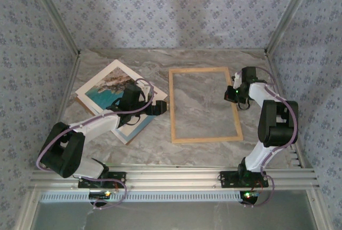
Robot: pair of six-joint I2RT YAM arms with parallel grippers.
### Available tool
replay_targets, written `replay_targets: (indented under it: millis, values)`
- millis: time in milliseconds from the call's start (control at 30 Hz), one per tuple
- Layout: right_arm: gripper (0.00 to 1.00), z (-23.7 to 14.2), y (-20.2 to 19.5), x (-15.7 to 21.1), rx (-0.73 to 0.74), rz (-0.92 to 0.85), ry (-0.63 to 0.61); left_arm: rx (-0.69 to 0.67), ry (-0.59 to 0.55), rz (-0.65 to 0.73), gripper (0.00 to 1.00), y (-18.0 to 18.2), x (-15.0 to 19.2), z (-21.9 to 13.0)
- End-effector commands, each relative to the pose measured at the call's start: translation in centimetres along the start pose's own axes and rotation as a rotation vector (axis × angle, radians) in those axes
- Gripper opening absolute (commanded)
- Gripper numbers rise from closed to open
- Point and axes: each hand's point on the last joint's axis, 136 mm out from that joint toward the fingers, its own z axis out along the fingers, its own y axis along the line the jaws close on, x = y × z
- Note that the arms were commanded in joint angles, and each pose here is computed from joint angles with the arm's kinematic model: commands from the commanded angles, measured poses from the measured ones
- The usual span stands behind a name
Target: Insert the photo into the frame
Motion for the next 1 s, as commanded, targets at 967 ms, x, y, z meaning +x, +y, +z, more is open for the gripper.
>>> replay_targets:
  millis: [967]
  values:
    - [0.00, 0.12, 0.03, -0.67, 0.008, -0.007, 0.000, 0.016, 0.005, 0.025, 0.97, -0.51, -0.21, 0.11]
